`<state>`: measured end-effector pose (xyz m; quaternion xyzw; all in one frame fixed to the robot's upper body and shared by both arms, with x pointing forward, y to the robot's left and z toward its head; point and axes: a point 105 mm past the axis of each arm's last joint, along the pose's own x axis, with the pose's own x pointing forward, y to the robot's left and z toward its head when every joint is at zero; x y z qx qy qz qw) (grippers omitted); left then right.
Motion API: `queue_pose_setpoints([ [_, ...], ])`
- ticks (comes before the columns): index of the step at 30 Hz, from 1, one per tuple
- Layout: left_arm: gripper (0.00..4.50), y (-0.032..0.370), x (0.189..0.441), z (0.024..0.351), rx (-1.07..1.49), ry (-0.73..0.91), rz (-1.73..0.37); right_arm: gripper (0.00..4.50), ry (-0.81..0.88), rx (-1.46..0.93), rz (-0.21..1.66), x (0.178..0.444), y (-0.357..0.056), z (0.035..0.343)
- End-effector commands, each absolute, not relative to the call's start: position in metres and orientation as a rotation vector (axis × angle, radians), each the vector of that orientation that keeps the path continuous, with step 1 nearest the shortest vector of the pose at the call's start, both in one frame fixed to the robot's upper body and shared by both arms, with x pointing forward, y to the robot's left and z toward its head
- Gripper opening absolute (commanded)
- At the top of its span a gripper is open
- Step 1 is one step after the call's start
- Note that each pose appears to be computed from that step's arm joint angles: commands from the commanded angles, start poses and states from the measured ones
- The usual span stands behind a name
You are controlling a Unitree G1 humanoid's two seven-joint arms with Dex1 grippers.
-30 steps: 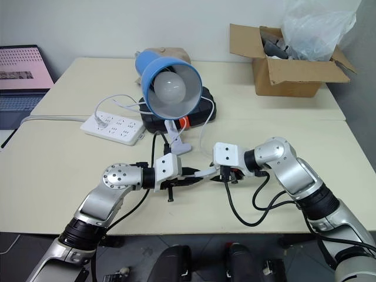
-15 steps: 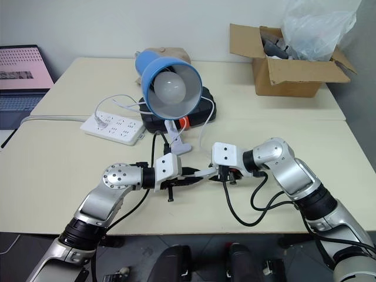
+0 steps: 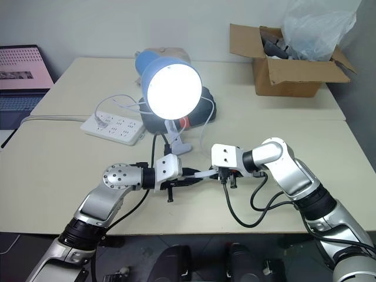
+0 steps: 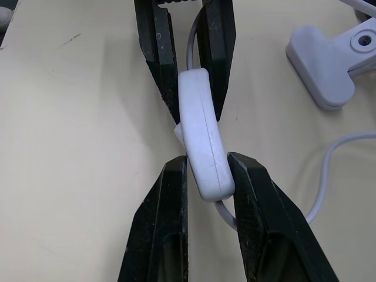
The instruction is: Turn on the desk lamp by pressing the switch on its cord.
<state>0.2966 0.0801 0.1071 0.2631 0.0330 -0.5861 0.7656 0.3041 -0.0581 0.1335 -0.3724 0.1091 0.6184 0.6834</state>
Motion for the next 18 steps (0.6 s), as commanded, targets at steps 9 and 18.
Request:
queue_pose_setpoints([
  [9,0.41,0.077,0.3,0.119,0.58,0.007,-1.261,3.43,0.098,-0.808,1.395,0.297,-0.058,0.164],
  [18,0.41,0.062,0.33,0.103,0.584,0.013,-1.142,4.5,0.171,-0.766,1.08,0.282,-0.128,0.175],
])
